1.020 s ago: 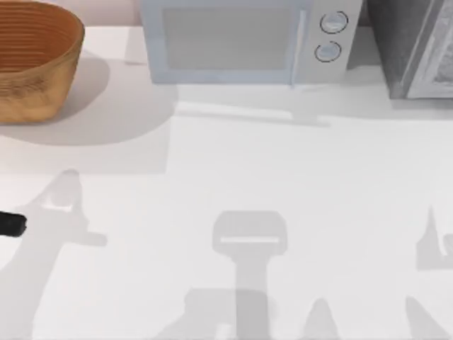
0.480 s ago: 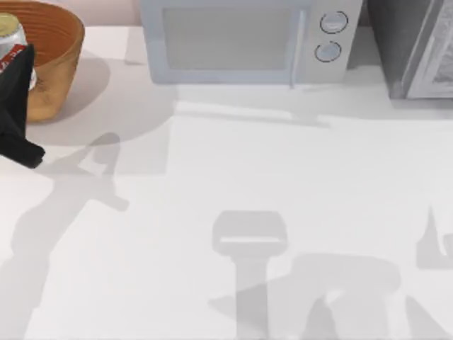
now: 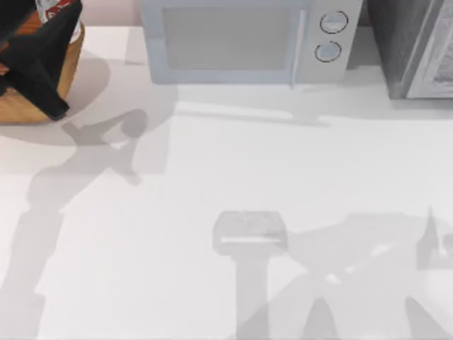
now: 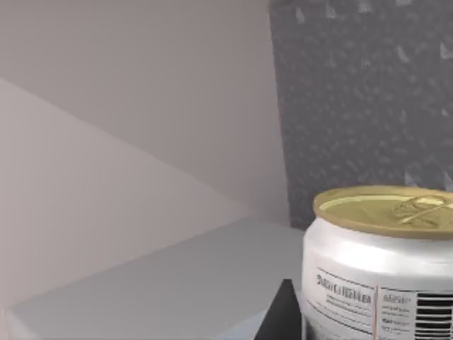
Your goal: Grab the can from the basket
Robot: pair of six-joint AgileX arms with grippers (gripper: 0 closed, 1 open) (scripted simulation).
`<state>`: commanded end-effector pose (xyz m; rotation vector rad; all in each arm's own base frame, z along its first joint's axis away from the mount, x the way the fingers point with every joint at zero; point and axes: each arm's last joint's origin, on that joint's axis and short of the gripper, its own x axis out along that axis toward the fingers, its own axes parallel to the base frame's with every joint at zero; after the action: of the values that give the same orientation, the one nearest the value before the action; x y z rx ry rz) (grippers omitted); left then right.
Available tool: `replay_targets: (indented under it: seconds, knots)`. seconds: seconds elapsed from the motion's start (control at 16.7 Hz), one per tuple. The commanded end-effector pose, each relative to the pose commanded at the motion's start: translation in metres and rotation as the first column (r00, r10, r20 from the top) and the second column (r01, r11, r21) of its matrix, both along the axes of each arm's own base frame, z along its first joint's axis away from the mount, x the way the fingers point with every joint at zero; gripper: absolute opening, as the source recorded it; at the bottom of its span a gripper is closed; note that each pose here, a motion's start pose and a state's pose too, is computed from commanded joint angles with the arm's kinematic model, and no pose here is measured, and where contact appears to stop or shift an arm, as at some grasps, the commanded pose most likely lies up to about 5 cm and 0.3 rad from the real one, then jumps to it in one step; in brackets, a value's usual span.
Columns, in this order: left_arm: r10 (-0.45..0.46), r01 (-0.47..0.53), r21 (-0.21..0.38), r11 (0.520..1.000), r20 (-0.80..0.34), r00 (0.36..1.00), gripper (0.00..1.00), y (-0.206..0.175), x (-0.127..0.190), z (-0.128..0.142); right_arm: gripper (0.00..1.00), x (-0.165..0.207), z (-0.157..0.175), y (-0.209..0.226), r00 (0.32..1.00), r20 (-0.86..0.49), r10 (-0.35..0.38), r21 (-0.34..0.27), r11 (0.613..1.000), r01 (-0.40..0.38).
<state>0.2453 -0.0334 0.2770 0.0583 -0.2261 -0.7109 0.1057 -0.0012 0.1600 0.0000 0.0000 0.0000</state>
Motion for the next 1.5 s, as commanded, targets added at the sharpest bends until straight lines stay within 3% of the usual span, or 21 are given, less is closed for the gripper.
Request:
replay_targets:
  seconds: [0.36, 0.66, 1.08, 1.5]
  knots:
    - [-0.172, 0.171, 0.050, 0.984, 0.027, 0.985, 0.00, -0.011, 0.046, -0.014, 1.00, 0.000, 0.000, 0.000, 1.000, 0.000, 0.000, 0.000, 1.000, 0.000]
    - [-0.286, 0.283, 0.085, 0.955, 0.018, 0.958, 0.00, -0.017, 0.082, -0.040, 1.00, 0.000, 0.000, 0.000, 1.000, 0.000, 0.000, 0.000, 1.000, 0.000]
    - [-0.431, 0.431, 0.116, 0.895, -0.025, 0.902, 0.00, -0.024, 0.121, -0.096, 1.00, 0.000, 0.000, 0.000, 1.000, 0.000, 0.000, 0.000, 1.000, 0.000]
    - [-0.594, 0.603, 0.109, 0.790, -0.104, 0.798, 0.00, -0.038, 0.141, -0.168, 1.00, 0.000, 0.000, 0.000, 1.000, 0.000, 0.000, 0.000, 1.000, 0.000]
